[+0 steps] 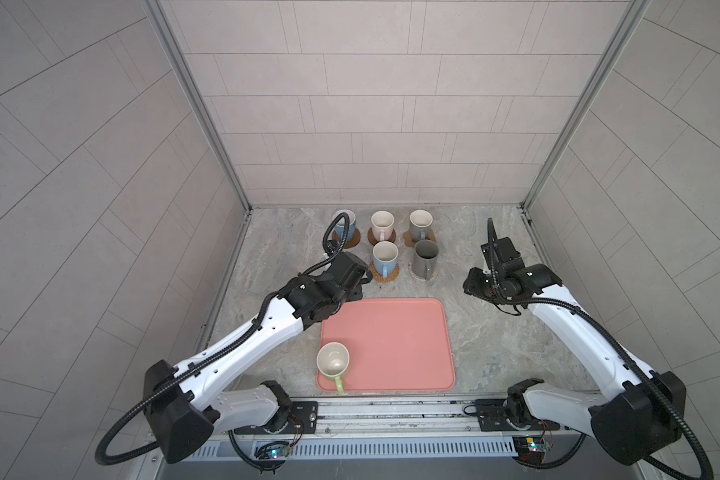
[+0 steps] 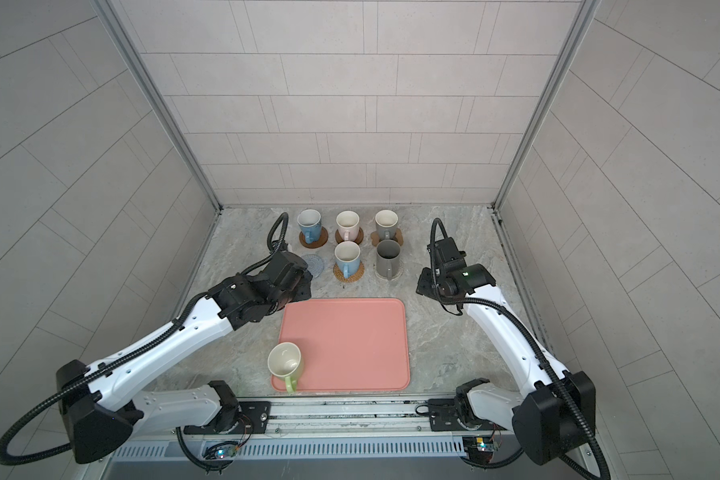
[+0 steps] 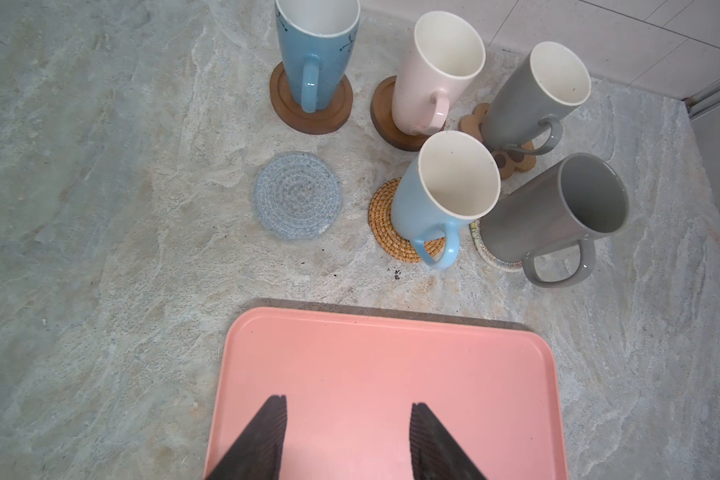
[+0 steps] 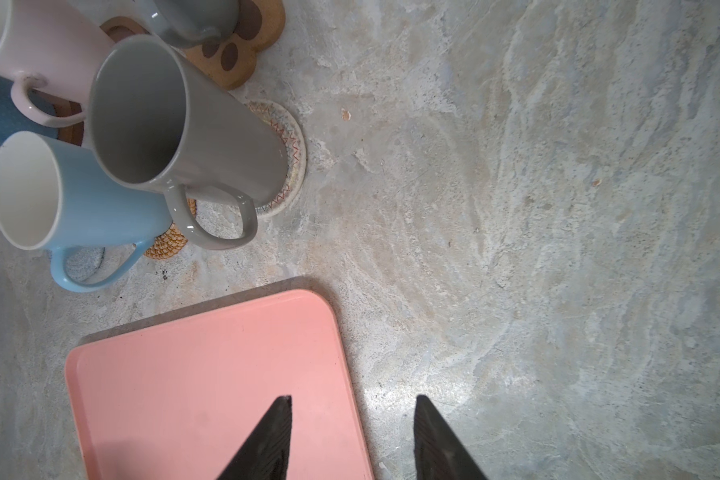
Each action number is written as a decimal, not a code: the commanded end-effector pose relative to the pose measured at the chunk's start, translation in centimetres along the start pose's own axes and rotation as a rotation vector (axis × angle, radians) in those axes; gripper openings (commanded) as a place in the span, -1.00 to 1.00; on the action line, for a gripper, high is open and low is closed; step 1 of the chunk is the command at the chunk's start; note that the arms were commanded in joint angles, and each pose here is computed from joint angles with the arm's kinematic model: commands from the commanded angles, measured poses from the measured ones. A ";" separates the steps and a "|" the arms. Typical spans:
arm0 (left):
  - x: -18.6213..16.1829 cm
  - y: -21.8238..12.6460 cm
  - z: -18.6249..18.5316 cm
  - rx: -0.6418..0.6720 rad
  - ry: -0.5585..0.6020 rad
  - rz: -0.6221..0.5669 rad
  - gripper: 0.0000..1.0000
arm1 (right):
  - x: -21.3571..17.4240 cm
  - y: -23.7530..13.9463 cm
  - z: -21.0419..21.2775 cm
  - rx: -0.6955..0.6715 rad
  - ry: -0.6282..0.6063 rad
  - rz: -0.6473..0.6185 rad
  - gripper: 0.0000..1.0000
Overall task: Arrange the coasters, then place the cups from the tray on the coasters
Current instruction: 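Raise left gripper and move it back over the pale green mug on the tray, then lower left gripper and close it on the pale green mug's rim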
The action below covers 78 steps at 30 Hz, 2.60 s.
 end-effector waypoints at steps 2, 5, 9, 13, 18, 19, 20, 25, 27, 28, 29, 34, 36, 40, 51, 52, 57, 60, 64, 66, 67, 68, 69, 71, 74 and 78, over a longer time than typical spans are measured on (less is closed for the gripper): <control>-0.2 -1.1 2.1 0.064 -0.020 -0.003 0.08 | 0.2 0.1 0.0 0.002 0.016 -0.009 0.00; -0.3 -1.7 2.6 0.061 -0.031 0.000 0.08 | 0.3 0.3 0.1 0.008 0.018 -0.008 0.00; -0.4 -2.3 3.0 0.059 -0.033 0.016 0.08 | 0.5 0.6 0.3 0.013 0.019 -0.004 0.00; -0.6 -3.0 3.4 0.061 -0.045 0.038 0.08 | 0.5 0.8 0.3 0.012 0.019 0.001 0.00; -1.0 -3.9 4.0 0.056 -0.060 0.076 0.08 | 0.4 1.1 0.3 0.011 0.019 0.007 0.00; -1.1 -4.1 4.1 0.060 -0.061 0.084 0.08 | 0.4 1.2 0.3 0.012 0.019 0.009 0.00; -1.1 -4.4 4.3 0.061 -0.064 0.090 0.08 | 0.4 1.3 0.3 0.012 0.018 0.012 0.00; -1.6 -5.7 5.0 0.050 -0.086 0.129 0.08 | 0.5 1.6 0.4 0.015 0.019 0.015 0.00; -2.1 -6.1 5.4 0.051 -0.092 0.151 0.08 | 0.5 1.7 0.4 0.016 0.020 0.017 0.00; -2.3 -6.3 5.5 0.049 -0.094 0.162 0.08 | 0.5 1.8 0.5 0.019 0.018 0.019 0.00; -2.4 -6.6 5.6 0.052 -0.091 0.173 0.08 | 0.5 1.9 0.5 0.019 0.017 0.022 0.00; -3.5 -8.1 5.8 0.042 -0.083 0.240 0.08 | 0.6 2.1 0.6 0.018 0.011 0.026 0.00; -3.9 -8.9 5.9 0.046 -0.075 0.267 0.08 | 0.6 2.3 0.7 0.022 0.010 0.031 0.00; -4.8 -10.1 6.5 0.051 -0.083 0.318 0.09 | 0.7 2.5 0.8 0.027 0.012 0.034 0.00; -8.4 -10.6 7.3 0.058 -0.133 0.476 0.13 | 0.8 2.5 1.0 0.034 -0.001 0.042 0.00; -8.7 -10.5 7.2 0.055 -0.136 0.487 0.13 | 0.7 2.6 0.9 0.033 0.000 0.044 0.00; -11.4 -9.3 7.0 0.074 -0.130 0.549 0.15 | 0.7 2.7 1.0 0.035 -0.005 0.050 -0.01; -12.5 -8.9 7.0 0.087 -0.109 0.556 0.16 | 0.7 2.6 1.0 0.034 -0.008 0.052 -0.01; -13.5 -8.3 7.1 0.113 -0.092 0.569 0.17 | 0.7 2.6 0.9 0.031 -0.008 0.053 0.00; -14.1 -7.9 7.2 0.118 -0.090 0.578 0.17 | 0.6 2.7 0.9 0.030 -0.008 0.055 -0.01; -14.4 -7.7 7.2 0.119 -0.091 0.582 0.17 | 0.6 2.7 0.9 0.030 -0.008 0.056 0.00; -14.7 -7.4 7.2 0.120 -0.092 0.588 0.17 | 0.6 2.7 0.9 0.030 -0.008 0.056 0.00; -15.0 -7.2 7.3 0.126 -0.092 0.595 0.17 | 0.6 2.7 0.9 0.029 -0.008 0.057 0.00; -15.4 -7.0 7.4 0.136 -0.085 0.599 0.17 | 0.5 2.7 0.8 0.027 -0.007 0.059 0.00; -15.8 -6.7 7.5 0.151 -0.073 0.602 0.17 | 0.5 2.8 0.8 0.023 -0.008 0.061 0.00; -16.5 -6.0 7.5 0.162 -0.069 0.611 0.17 | 0.5 2.9 0.8 0.022 -0.005 0.062 0.00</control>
Point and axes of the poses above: each gripper's point midway between its finger pads, its own y axis out along the fingers, its own z axis along the line the jaws close on, x = y × z, the point moved 6 cm from there along -y, back along the fingers, and after that the axes turned 12 degrees about -y, right-handed, at the moved point
